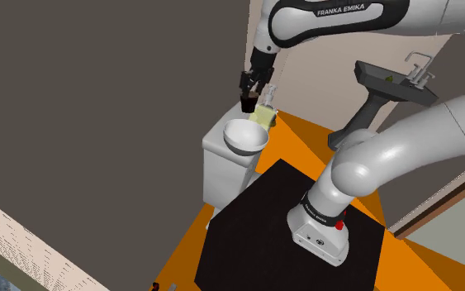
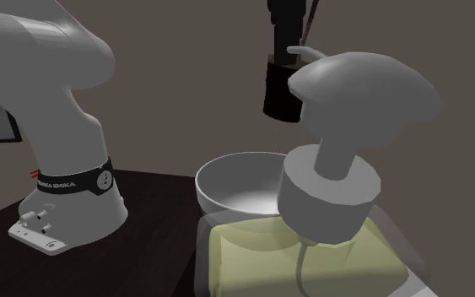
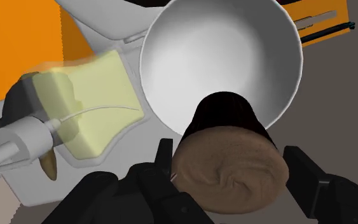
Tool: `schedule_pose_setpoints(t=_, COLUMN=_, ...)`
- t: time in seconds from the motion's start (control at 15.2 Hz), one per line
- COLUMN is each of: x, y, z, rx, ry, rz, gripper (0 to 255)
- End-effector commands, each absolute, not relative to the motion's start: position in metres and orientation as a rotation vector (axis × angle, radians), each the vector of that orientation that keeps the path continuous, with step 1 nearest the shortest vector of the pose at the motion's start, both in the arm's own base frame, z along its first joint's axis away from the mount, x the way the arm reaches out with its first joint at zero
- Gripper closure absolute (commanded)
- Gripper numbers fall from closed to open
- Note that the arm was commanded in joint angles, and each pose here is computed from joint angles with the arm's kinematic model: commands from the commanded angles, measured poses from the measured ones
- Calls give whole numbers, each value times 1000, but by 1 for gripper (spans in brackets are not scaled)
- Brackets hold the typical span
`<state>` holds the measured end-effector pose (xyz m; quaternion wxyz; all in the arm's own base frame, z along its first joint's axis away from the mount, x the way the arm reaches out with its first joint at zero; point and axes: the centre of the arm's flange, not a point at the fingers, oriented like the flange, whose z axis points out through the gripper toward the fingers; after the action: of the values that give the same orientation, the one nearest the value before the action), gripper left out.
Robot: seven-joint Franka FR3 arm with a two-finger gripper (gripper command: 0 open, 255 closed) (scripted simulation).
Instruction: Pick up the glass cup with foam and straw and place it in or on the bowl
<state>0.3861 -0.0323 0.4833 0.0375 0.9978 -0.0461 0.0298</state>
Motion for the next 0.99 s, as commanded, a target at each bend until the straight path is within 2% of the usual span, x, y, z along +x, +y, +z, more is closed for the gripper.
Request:
schedule_pose_setpoints(t=0.0, x=364, y=-16, z=484, rx=3061, ry=-143, rz=91, gripper=255)
schedule_pose_setpoints(t=0.13, x=347, y=-2, z=486, rx=3061, ry=-143, rz=91, gripper=255)
schedule_pose_setpoints(t=0.92, x=347, y=-2, z=423, rx=3061, ry=-143, rz=91, gripper=255)
